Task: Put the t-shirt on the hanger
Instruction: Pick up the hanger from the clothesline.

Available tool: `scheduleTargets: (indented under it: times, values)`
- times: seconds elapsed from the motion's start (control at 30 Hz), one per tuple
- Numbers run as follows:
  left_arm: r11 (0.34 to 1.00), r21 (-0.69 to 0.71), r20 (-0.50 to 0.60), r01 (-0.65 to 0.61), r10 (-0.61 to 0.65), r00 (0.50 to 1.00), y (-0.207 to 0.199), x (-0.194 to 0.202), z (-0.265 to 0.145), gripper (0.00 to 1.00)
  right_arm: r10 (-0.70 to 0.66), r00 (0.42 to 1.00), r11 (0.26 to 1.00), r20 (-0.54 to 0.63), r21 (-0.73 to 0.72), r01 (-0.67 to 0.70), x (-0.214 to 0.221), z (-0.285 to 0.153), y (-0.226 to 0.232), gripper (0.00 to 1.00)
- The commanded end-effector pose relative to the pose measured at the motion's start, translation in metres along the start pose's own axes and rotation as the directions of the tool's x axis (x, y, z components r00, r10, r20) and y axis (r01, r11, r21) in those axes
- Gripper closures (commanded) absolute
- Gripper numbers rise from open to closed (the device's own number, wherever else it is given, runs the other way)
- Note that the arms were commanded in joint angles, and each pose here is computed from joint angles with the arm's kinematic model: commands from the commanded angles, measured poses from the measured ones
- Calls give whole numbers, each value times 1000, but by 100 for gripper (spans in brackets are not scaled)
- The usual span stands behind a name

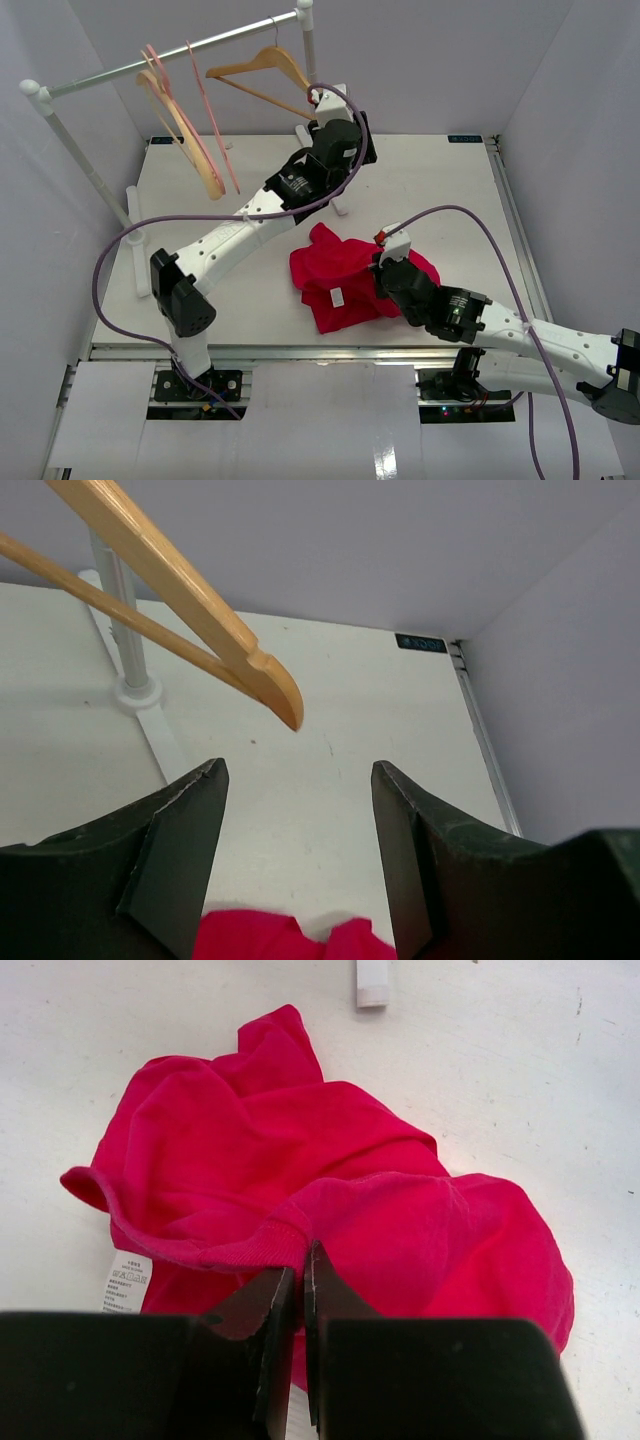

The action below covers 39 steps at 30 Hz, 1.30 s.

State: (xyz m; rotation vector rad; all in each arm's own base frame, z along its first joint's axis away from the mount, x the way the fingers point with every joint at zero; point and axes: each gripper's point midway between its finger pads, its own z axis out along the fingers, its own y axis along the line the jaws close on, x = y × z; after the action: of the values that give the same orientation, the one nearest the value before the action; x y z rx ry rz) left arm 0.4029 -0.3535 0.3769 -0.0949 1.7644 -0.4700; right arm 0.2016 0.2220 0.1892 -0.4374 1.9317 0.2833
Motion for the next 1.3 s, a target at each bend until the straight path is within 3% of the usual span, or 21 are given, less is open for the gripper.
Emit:
scheduleTargets:
  times: [0.0, 0.37, 0.73, 0.93, 1.27]
  values:
    - [987, -161, 126, 26, -5, 992, 30, -38, 20, 30, 26, 998, 999, 55, -41, -23, -11, -4, 4, 92]
    - [982, -189, 303, 14, 45, 952, 39, -63, 38, 30, 20, 998, 998, 64, -60, -16, -10, -7, 4, 92]
    - [974, -220, 311, 47, 25, 950, 62, -63, 64, 25, 13, 997, 996, 70, -84, -8, -11, -8, 7, 92]
    - [972, -233, 291, 40, 30, 956, 74, -57, 76, 31, 12, 997, 997, 76, -80, -6, -12, -9, 6, 92]
    - [959, -284, 273, 2, 79, 959, 94, -59, 50, 35, 21, 997, 996, 80, -93, -14, -13, -11, 7, 92]
